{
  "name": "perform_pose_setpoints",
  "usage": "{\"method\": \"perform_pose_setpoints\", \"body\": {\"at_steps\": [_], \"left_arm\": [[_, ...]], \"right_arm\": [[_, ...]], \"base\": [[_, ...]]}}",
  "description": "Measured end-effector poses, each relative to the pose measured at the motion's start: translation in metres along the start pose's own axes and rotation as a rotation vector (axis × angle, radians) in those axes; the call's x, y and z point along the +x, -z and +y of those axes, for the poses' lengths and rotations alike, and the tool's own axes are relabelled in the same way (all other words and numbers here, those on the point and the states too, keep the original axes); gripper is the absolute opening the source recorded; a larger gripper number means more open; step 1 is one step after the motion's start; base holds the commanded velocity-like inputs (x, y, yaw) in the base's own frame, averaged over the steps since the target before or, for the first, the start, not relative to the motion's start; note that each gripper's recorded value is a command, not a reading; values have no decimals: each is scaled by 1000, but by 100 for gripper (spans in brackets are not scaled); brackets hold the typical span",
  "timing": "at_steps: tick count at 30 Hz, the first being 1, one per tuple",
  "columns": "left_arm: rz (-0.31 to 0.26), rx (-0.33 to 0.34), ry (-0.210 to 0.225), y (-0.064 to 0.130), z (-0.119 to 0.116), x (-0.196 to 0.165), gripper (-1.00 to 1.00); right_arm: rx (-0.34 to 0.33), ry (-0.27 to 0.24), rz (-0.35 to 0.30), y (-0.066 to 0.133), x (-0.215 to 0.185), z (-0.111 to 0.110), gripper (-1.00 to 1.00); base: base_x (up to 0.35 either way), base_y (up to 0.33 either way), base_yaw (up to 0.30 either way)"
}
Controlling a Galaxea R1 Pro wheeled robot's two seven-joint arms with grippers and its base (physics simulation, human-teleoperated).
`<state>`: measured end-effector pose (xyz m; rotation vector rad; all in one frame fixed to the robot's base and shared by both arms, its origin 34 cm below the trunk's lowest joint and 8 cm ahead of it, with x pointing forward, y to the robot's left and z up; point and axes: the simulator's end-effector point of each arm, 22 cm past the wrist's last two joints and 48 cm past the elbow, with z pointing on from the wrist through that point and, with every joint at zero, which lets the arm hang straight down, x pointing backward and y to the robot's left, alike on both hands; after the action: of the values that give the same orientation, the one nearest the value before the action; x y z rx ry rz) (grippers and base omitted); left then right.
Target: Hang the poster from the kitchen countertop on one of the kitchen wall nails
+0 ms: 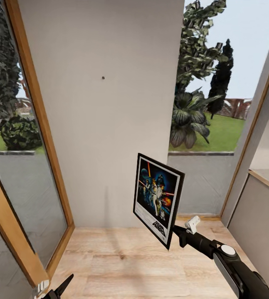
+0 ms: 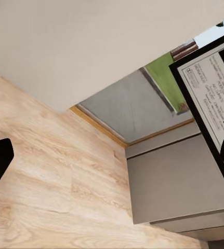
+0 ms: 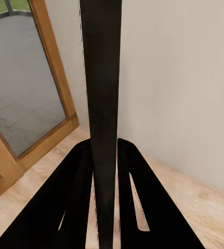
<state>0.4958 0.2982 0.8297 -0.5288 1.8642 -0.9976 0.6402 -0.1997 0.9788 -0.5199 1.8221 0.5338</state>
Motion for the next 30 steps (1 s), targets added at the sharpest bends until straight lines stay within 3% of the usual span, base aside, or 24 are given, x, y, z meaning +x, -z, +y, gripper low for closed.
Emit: {"method": "perform_pose_setpoints", "body": {"at_steps": [17,23,30], "left_arm": [[2,0,1,0,0,0,100],[1,-1,-1,0,1,1,100],[1,0,-2,0,0,0,100]], "right_arm": [[0,0,0,0,0,0,-100],[0,0,0,0,0,0,-100],[-1,-1,-1,-1,0,0,-100]], "base": [[335,0,0],[102,24,0],[204,208,0]]}}
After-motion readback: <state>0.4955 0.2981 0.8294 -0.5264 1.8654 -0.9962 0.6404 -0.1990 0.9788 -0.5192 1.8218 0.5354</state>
